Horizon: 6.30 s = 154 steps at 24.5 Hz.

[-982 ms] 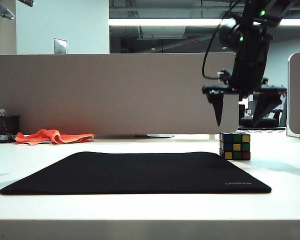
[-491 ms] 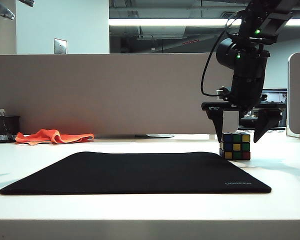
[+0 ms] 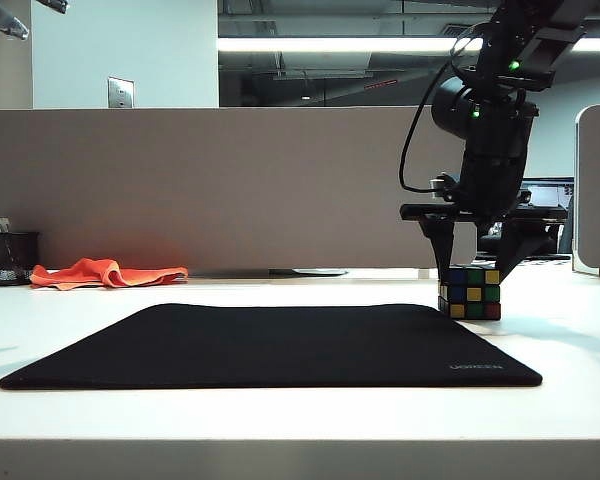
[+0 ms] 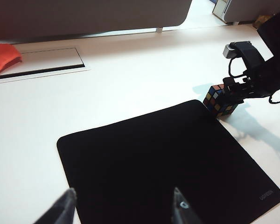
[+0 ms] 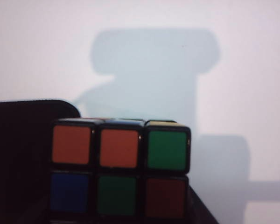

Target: Pick up the cube on the right side of the mouse pad, then place it in the center of the mouse pad.

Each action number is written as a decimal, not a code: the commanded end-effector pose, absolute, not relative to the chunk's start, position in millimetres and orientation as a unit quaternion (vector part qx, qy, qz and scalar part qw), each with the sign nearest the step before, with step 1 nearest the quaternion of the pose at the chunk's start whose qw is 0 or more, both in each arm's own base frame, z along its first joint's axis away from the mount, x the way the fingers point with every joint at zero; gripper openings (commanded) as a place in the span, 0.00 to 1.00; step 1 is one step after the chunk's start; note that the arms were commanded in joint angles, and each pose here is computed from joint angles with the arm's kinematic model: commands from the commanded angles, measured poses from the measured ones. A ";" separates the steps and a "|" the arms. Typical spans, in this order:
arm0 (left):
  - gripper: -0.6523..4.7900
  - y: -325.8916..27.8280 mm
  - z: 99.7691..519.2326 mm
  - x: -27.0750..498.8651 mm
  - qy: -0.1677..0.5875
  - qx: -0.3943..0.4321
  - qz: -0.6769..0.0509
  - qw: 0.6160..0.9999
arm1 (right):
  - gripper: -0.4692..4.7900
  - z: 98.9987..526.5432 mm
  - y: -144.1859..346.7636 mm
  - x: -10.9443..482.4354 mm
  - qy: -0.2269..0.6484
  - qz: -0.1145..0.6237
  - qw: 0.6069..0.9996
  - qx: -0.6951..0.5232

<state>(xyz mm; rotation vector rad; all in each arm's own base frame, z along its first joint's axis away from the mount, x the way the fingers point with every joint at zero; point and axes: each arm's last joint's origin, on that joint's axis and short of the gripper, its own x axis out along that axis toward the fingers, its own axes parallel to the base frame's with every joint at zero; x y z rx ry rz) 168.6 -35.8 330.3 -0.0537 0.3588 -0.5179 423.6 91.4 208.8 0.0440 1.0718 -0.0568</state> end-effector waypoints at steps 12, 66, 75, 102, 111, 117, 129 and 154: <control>0.60 -35.6 331.3 167.9 0.174 -0.015 -0.257 0.951 | 0.59 326.5 98.9 382.3 0.380 0.074 0.921 0.033; 0.11 -33.8 334.5 147.8 0.175 -0.010 -0.248 0.953 | 0.07 457.8 78.1 240.5 0.212 0.058 0.975 -0.035; 0.11 -25.5 333.5 101.8 0.112 -0.012 -0.203 0.973 | 0.07 431.4 57.9 183.8 0.186 0.052 0.981 -0.023; 0.11 -23.7 197.6 107.2 0.097 -0.034 -0.153 0.983 | 0.14 202.1 25.9 93.8 0.085 0.048 0.995 0.011; 0.11 -23.9 171.9 108.8 0.078 -0.035 -0.153 0.985 | 0.14 164.6 30.2 94.2 0.042 0.116 0.992 0.032; 0.11 -24.0 156.5 109.7 0.066 -0.035 -0.153 0.985 | 0.14 156.2 30.8 95.4 0.047 0.118 0.992 0.025; 0.11 -23.6 155.3 109.6 0.068 -0.009 -0.147 0.987 | 0.14 156.4 30.7 95.5 0.046 0.117 0.992 0.020; 0.11 -21.3 165.1 97.9 0.007 -0.013 -0.148 0.989 | 0.14 158.6 18.6 95.5 0.028 0.061 0.997 0.025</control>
